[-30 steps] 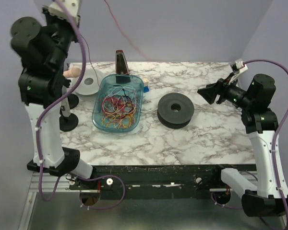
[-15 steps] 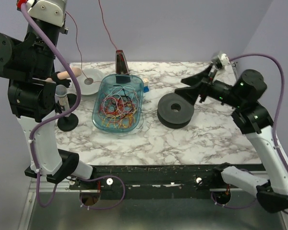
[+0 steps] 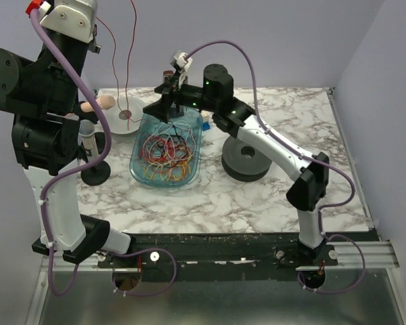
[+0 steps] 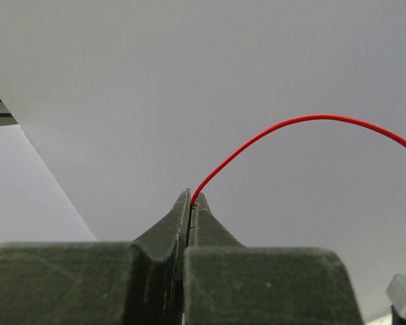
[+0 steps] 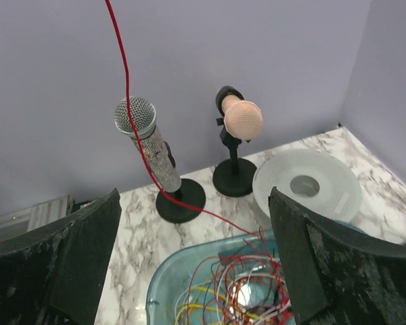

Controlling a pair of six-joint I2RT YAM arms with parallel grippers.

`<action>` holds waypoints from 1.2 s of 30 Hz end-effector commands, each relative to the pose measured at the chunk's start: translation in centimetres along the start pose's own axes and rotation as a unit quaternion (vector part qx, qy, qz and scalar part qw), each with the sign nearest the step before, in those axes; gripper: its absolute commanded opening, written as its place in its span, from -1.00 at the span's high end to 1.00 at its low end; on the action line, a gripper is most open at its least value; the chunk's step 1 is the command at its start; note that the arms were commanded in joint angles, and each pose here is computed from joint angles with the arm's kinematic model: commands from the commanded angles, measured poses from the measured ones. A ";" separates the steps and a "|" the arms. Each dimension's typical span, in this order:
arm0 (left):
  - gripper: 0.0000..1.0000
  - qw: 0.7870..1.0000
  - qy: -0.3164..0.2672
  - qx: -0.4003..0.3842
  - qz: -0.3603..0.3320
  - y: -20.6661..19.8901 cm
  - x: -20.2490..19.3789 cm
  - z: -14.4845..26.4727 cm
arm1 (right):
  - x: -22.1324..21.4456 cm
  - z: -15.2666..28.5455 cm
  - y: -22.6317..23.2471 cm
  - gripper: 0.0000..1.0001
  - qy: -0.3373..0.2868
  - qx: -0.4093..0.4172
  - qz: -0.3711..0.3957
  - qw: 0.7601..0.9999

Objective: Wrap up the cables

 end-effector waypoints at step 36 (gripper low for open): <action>1.00 0.999 0.039 0.005 -0.008 0.0 -0.9 1.2 | 22.6 9.2 -0.3 0.99 -0.309 -0.099 0.138 0.936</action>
Point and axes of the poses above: each gripper's point midway between its finger pads, its own z axis back along the fingers, its own y axis along the line the jaws close on, x = y × z, the point moved 8 cm from there along z, back along the fingers, and after that the axes turned 11 degrees about z, right-handed, at the moved point
